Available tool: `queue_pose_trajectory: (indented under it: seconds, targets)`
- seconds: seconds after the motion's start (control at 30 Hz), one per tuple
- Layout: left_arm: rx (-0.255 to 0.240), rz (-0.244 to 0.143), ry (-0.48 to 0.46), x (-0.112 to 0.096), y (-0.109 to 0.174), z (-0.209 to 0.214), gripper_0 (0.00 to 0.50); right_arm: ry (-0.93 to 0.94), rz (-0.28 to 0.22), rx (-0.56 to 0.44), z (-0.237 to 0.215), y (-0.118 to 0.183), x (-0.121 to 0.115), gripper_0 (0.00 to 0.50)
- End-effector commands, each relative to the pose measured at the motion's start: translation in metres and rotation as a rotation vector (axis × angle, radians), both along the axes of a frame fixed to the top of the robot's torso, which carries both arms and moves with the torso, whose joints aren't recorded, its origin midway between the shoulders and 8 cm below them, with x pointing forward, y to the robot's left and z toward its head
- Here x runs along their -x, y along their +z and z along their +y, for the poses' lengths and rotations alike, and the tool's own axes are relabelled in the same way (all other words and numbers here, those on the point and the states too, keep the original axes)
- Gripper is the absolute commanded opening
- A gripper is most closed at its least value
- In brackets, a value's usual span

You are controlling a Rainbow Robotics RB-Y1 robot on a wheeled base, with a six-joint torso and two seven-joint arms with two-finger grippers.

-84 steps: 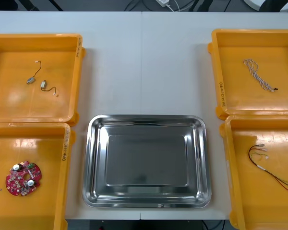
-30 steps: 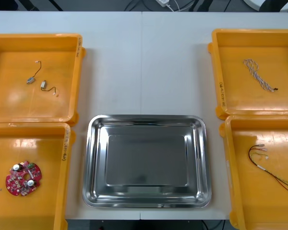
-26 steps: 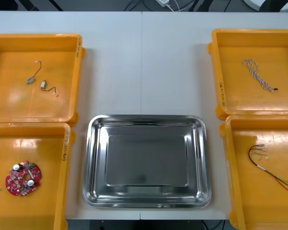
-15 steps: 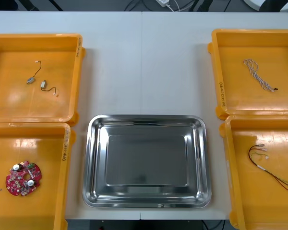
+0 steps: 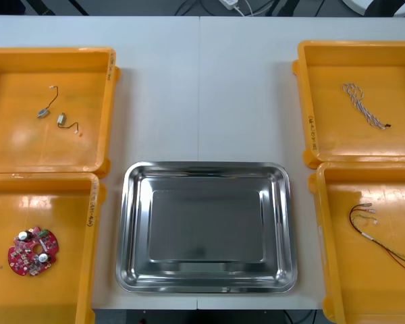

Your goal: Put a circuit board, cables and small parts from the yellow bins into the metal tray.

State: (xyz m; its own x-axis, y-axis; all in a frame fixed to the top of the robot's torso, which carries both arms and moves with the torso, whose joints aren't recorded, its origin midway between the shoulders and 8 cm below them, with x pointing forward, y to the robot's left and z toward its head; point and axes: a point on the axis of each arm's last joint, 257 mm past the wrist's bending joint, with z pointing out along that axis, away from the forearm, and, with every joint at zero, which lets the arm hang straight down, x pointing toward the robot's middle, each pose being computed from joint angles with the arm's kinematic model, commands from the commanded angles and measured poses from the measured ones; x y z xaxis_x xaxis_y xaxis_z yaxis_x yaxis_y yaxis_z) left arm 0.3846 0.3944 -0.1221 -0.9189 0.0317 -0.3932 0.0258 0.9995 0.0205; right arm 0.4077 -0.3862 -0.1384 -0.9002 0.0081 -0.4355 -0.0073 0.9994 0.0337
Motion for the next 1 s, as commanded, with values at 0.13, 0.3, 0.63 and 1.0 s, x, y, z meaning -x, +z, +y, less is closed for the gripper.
queue_pose_trajectory:
  seconds: [0.13, 0.3, 0.63, 1.0]
  targets:
    - [-0.07, -0.027, -0.07, 0.0024, 0.0155, 0.0109, 0.5, -0.05, -0.034, -0.002, -0.0078, 0.0141, -0.0002, 0.5]
    - [-0.07, -0.027, -0.07, 0.0024, 0.0155, 0.0109, 0.5, -0.05, -0.034, -0.002, -0.0078, 0.0141, -0.0002, 0.5]
    - [-0.07, -0.027, -0.07, 0.0024, 0.0155, 0.0109, 0.5, -0.05, -0.034, -0.002, -0.0078, 0.0141, -0.0002, 0.5]
    - [-0.07, -0.027, -0.07, 0.0024, 0.0155, 0.0109, 0.5, -0.05, -0.034, -0.002, -0.0078, 0.0141, -0.0002, 0.5]
